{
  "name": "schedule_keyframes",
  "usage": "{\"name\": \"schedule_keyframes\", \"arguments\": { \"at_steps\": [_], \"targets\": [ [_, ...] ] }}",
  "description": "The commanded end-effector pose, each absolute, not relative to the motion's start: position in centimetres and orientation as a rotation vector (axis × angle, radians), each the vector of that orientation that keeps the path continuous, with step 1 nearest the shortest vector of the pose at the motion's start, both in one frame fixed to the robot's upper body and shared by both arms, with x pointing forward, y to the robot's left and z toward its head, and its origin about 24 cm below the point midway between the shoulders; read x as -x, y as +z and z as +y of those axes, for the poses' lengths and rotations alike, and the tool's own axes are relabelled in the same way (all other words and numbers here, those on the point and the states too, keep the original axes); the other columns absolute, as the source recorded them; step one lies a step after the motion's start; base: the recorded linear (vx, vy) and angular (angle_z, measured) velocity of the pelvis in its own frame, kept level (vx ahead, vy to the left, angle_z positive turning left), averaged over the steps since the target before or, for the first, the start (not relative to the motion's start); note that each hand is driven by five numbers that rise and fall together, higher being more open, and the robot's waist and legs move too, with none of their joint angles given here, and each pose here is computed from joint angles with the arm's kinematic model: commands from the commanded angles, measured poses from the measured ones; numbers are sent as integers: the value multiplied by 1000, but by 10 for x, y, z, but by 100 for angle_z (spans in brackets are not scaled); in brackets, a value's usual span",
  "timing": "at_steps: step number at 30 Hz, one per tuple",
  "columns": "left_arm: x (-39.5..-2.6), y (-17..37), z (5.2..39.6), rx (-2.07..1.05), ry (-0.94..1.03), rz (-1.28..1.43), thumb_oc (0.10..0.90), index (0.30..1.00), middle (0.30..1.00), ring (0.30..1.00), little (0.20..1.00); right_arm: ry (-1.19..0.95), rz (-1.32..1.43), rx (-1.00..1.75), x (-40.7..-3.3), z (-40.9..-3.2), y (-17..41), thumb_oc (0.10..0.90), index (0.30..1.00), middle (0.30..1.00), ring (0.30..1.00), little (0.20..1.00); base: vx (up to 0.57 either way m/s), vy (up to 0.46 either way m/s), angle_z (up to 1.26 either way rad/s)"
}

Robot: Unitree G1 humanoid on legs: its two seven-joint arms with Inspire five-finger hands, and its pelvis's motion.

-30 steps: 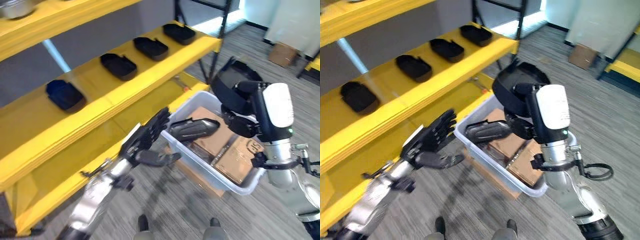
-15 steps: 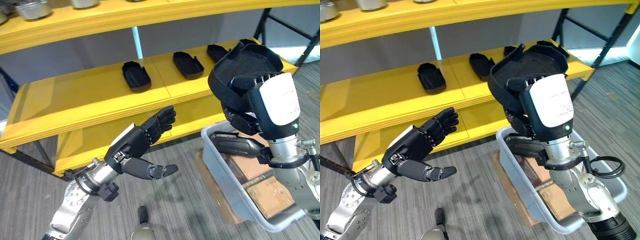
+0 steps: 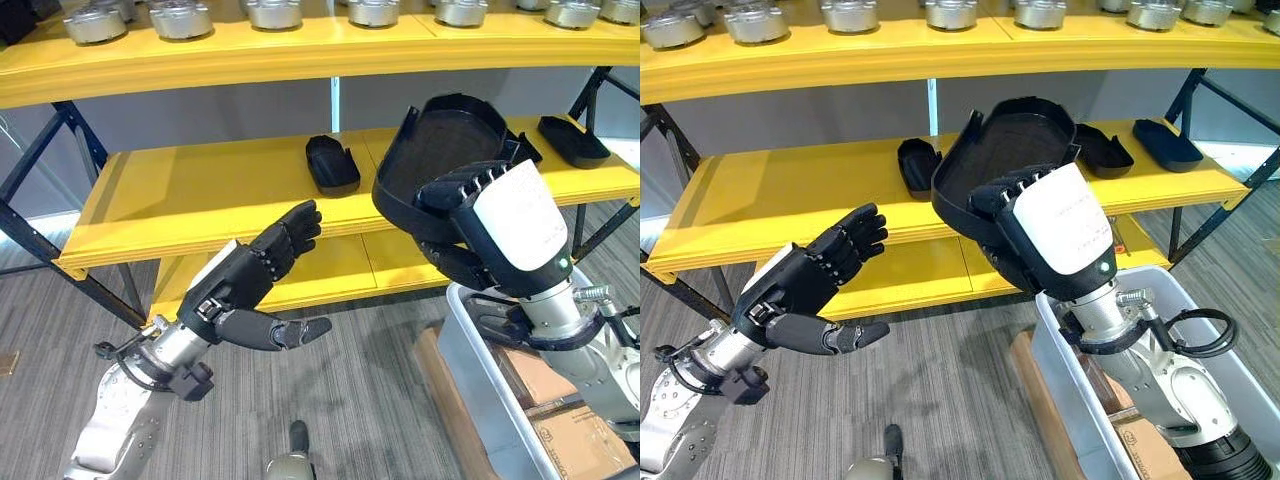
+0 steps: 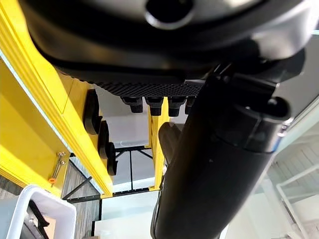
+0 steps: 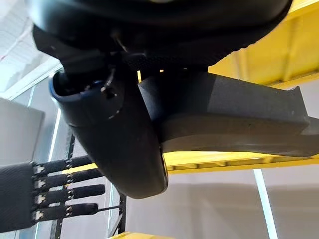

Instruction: Move parts from the plastic box to the shelf.

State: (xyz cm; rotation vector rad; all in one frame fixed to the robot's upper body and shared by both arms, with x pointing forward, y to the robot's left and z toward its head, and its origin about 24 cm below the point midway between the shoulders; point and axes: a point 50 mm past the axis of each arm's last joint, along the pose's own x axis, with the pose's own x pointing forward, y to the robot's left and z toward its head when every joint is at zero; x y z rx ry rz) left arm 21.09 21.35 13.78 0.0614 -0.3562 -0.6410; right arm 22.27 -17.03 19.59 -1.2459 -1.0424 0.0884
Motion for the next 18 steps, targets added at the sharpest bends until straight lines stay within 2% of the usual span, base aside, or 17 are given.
{"name": "schedule_keyframes", "arguments": {
  "at_steps": [1,4,7,18],
  "targets": [
    [-205,179,213,-132,-615,-620,900,1000,1000,1000,1000,47,-1376,1111,-214,-143,245,400,300,300,300,300,-3,232,-72],
    [-206,181,211,-152,-600,-628,900,1000,1000,1000,1000,78,-1399,1091,-213,-133,249,400,300,300,300,300,-8,133,-84],
    [-209,185,210,-124,-620,-631,900,1000,1000,1000,1000,90,-1403,1111,-213,-128,249,400,300,300,300,300,20,40,-9],
    [-214,170,198,15,-686,-620,900,1000,1000,1000,1000,231,-1479,1210,-207,-125,235,400,300,300,300,300,37,-87,47]
  ]
}}
